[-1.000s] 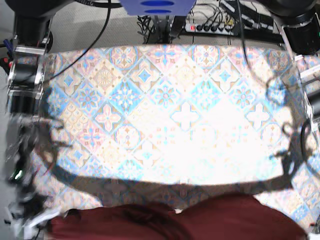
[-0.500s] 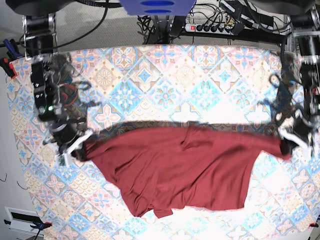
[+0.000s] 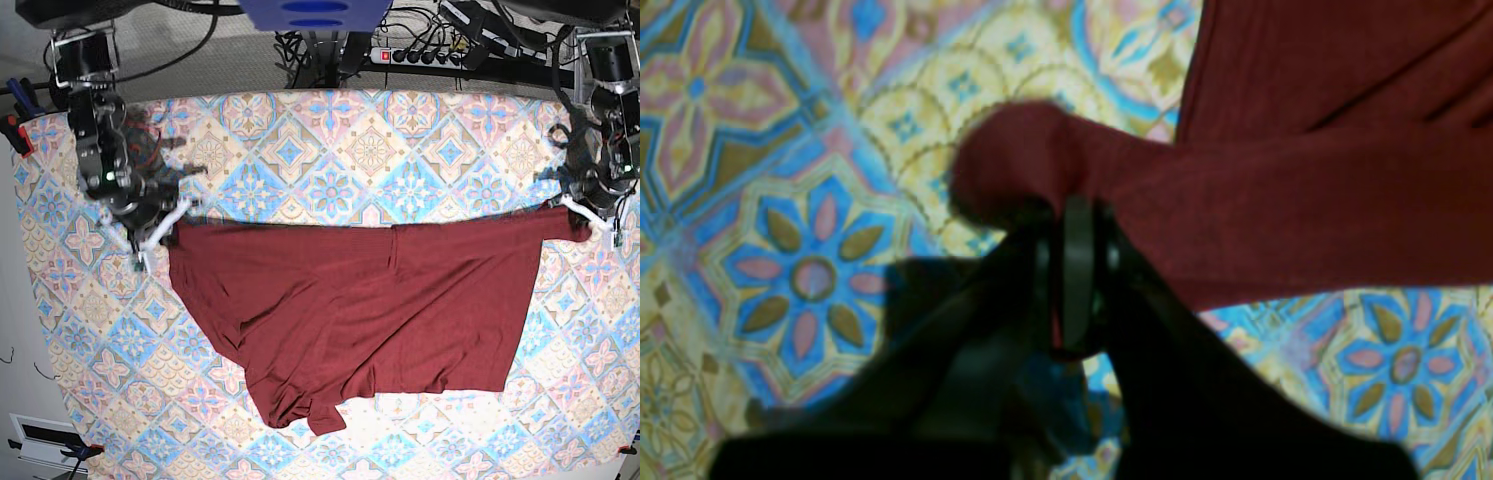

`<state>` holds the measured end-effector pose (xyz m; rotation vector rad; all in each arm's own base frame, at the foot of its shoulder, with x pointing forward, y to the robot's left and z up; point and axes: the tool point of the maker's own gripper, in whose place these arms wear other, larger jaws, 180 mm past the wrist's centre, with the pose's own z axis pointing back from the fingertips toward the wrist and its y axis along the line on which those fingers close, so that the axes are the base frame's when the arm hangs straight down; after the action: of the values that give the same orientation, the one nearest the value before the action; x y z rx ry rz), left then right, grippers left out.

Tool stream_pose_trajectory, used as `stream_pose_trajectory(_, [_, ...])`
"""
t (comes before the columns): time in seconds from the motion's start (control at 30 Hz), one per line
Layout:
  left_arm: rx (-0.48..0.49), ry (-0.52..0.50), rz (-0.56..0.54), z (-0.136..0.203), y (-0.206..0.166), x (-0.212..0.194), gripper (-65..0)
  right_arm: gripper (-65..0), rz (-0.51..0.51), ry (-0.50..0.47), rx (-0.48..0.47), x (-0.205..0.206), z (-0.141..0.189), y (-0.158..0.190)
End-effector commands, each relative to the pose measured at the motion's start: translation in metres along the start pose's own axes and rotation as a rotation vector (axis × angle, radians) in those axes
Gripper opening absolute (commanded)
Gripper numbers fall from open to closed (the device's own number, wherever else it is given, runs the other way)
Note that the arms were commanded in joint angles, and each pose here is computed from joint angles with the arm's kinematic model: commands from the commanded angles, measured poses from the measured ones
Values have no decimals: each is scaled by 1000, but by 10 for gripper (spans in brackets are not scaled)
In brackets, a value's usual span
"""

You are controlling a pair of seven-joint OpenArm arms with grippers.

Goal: Layout the t-shirt on the table in an organized manner, then fold the t-shirt properly
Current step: 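Lift the shirt with both grippers, shake it, and lay it flat, then release the shirt and move both grippers onto its body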

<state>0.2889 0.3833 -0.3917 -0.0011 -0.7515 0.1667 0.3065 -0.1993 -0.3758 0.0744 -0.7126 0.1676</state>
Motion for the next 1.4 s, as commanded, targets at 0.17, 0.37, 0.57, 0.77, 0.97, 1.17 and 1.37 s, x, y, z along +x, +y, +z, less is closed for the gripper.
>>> stream_pose_trajectory(0.17, [3,23,-12,3,2,10,-600,-457,18,-36,-5,6,9,-1])
stream_pose_trajectory(0.37, [-4,63,-8,3,0,9,-417,-347,-42,-67,-83,22,26,-33])
stream_pose_trajectory(0.57, [-37,-98,85,22,-1,54,-369,-344,-34,-137,-90,45,38,-34])
stream_pose_trajectory(0.77, [-128,-263,201,43,-23,94,-362,-343,1,-221,23,89,24,15])
stream_pose_trajectory(0.97, [-253,-317,190,53,-80,111,-362,-343,113,-219,3,114,-1,36])
stream_pose_trajectory(1.17, [-429,-260,44,43,-181,98,-362,-343,210,-239,-34,141,-20,46])
stream_pose_trajectory(1.37, [-499,-173,-43,18,-248,73,-361,-343,180,-240,4,141,-31,64])
